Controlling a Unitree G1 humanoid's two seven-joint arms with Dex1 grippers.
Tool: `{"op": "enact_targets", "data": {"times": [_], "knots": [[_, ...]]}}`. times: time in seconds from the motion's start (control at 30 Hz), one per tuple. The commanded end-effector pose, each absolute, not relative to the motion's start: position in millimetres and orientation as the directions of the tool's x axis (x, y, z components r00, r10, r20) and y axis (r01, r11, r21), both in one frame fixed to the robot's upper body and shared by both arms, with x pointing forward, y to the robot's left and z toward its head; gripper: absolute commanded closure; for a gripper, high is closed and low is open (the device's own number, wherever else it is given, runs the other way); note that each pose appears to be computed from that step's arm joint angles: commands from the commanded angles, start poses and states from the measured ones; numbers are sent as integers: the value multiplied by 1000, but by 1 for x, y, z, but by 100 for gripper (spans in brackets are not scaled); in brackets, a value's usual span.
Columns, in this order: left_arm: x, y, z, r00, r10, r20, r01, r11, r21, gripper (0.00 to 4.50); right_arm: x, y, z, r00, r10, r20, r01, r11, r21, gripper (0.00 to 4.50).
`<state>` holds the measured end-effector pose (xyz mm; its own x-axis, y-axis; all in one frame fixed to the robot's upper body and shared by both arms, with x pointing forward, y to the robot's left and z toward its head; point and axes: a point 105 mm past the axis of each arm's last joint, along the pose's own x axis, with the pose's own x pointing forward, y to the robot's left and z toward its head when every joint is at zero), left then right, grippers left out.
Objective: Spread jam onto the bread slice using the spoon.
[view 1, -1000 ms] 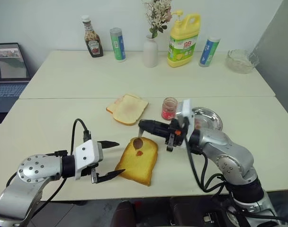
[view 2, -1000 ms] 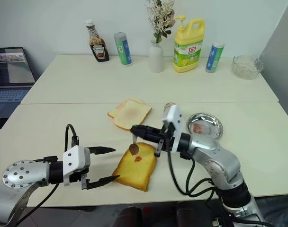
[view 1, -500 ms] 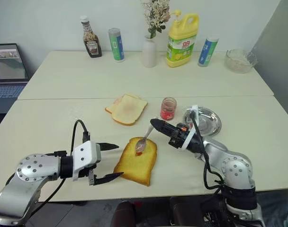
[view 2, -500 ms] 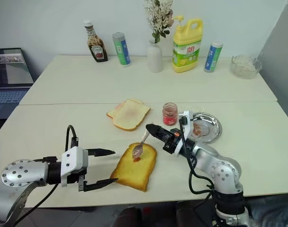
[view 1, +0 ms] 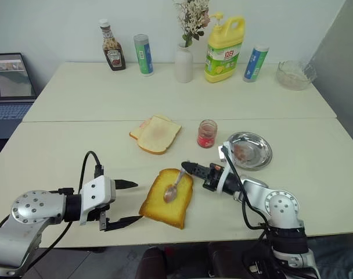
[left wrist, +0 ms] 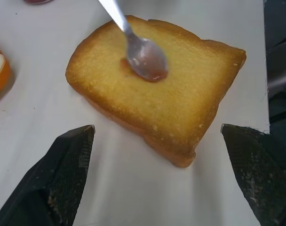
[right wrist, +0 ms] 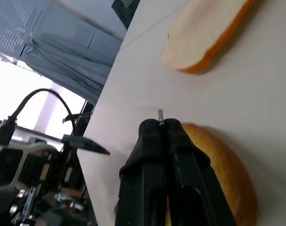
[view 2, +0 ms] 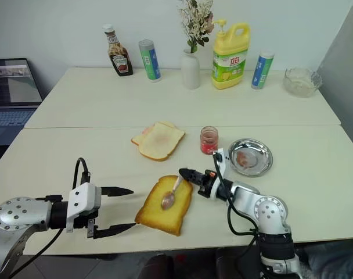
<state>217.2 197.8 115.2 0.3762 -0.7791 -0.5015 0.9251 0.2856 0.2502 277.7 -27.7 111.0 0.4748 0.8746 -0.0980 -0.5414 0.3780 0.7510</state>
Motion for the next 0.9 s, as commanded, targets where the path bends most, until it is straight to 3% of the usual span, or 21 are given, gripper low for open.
{"op": "enact_targets", "data": {"times": [0.03,0.37,0.53,0.67,0.8,0.9], "knots": [[219,191,124,385,-792,-474,918,275,287,0,267,-27,125,428,903,-48,-580,315,751,447],[221,186,124,389,-796,-465,915,275,294,0,314,-31,124,628,776,-65,-488,457,744,447],[221,183,124,391,-798,-458,914,279,294,0,322,-33,130,657,754,-21,-466,428,774,447],[222,181,124,394,-800,-453,913,283,295,0,317,-30,134,630,776,5,-470,376,799,447],[221,179,124,391,-804,-448,914,280,293,0,287,-19,135,484,875,23,-517,265,814,447],[221,178,124,389,-805,-449,915,279,293,0,278,-18,135,446,895,17,-527,246,814,447]]}}
